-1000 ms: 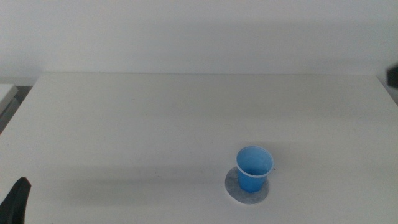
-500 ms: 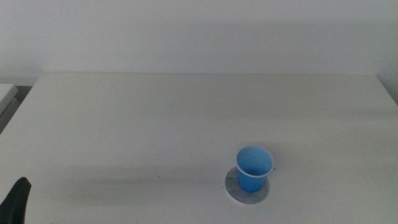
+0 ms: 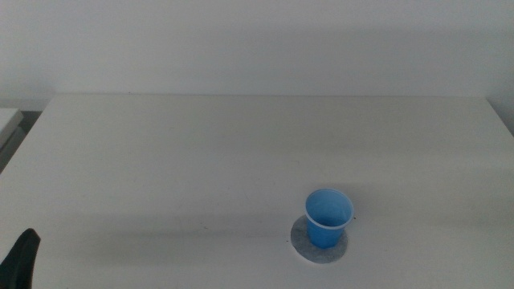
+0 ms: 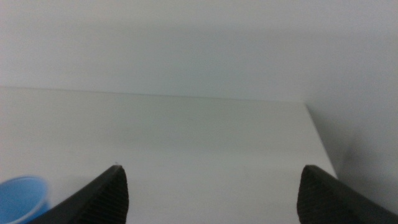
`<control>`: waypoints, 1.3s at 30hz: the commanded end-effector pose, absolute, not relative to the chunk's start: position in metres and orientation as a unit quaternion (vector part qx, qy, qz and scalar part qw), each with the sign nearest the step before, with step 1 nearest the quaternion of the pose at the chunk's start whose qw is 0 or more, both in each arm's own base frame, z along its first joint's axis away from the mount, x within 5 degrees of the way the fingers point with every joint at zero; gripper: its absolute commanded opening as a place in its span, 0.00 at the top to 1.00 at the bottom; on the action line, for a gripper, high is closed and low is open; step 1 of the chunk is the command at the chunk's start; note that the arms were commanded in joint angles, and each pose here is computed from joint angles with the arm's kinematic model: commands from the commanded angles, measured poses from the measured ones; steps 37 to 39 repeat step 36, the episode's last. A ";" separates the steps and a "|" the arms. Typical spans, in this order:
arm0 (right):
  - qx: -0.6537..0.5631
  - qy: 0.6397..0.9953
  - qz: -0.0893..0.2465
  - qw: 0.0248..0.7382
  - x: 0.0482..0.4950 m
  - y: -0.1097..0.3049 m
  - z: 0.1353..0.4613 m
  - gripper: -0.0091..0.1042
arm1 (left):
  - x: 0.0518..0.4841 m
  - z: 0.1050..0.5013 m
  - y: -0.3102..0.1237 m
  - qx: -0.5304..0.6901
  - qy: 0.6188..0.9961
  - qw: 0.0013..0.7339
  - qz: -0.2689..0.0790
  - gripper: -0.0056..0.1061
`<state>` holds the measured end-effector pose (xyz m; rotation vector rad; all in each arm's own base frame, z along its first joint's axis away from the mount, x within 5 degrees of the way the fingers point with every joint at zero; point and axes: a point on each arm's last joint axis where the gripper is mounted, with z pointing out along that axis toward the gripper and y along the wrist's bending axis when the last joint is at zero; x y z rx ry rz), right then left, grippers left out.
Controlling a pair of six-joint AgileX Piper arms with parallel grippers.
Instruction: Place an empty cup on a cup mat.
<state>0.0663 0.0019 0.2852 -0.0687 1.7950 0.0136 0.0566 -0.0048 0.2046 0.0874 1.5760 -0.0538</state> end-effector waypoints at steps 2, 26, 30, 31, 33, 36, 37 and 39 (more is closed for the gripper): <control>-0.006 0.765 0.005 0.645 0.071 0.001 0.274 0.10 | 0.056 0.205 -0.005 0.036 0.705 0.707 -0.029 0.11; -0.024 0.756 0.010 0.654 0.055 0.002 0.192 0.10 | 0.056 0.205 -0.005 0.036 0.705 0.707 -0.029 0.11; -0.024 0.765 0.009 0.644 0.055 0.002 0.190 0.10 | 0.056 0.205 -0.005 0.036 0.705 0.707 -0.029 0.11; -0.023 0.762 0.011 0.647 0.055 0.002 0.190 0.10 | 0.056 0.205 -0.005 0.036 0.705 0.707 -0.029 0.11; -0.023 0.756 0.012 0.654 0.055 0.002 0.192 0.10 | 0.056 0.205 -0.005 0.036 0.705 0.707 -0.029 0.11; -0.023 0.756 0.012 0.654 0.055 0.002 0.192 0.10 | 0.056 0.205 -0.005 0.036 0.705 0.707 -0.029 0.11; -0.023 0.756 0.012 0.654 0.055 0.002 0.192 0.10 | 0.056 0.205 -0.005 0.036 0.705 0.707 -0.029 0.11; -0.023 0.756 0.012 0.654 0.055 0.002 0.192 0.10 | 0.056 0.205 -0.005 0.036 0.705 0.707 -0.029 0.11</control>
